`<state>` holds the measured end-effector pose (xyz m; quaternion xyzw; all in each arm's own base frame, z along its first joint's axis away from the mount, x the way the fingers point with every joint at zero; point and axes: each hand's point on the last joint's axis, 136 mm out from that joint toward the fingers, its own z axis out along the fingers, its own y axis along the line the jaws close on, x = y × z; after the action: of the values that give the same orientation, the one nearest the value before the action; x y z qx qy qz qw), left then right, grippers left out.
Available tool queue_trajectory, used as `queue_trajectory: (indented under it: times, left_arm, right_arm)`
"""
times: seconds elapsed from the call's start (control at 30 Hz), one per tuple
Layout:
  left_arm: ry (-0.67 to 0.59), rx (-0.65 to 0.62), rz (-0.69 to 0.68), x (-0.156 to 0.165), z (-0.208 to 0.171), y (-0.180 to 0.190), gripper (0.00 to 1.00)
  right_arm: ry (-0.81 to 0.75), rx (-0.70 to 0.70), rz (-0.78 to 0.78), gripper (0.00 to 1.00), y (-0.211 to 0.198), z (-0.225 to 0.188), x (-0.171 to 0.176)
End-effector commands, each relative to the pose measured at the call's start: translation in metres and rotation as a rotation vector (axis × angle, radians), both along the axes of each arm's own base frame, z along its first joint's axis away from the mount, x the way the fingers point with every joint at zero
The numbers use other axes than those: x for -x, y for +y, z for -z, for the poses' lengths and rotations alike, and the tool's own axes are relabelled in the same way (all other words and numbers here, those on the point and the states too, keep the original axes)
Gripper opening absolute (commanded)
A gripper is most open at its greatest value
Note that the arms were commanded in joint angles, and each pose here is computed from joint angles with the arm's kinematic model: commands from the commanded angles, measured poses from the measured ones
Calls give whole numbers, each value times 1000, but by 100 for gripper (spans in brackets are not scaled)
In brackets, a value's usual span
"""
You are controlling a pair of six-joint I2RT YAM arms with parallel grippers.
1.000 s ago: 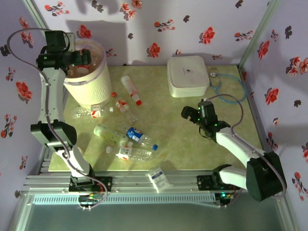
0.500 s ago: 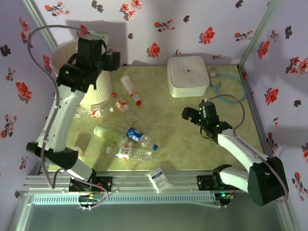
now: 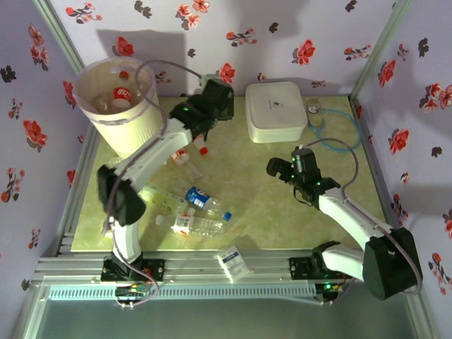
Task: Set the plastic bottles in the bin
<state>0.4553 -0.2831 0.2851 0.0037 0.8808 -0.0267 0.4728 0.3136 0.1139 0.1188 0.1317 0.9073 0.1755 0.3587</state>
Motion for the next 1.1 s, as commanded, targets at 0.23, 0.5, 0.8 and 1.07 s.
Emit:
queue_trajectory:
  times: [0.23,0.5,0.8,1.07]
  left_arm:
    - [81,132,-268,-64,69,34,90]
    - [188,128,-387,-82,125,69,91]
    - [276,109,-429,-82,170,87,90]
    - [356,106,-453,-70,213,91,88]
  right_arm:
    - [-10,5,-3,99,-6,-6,12]
    - [11,-5,-16,99,-2,1,10]
    - [22,-25,-23,99,3,4,7]
    - [37,-20,-27,99,2,9,12]
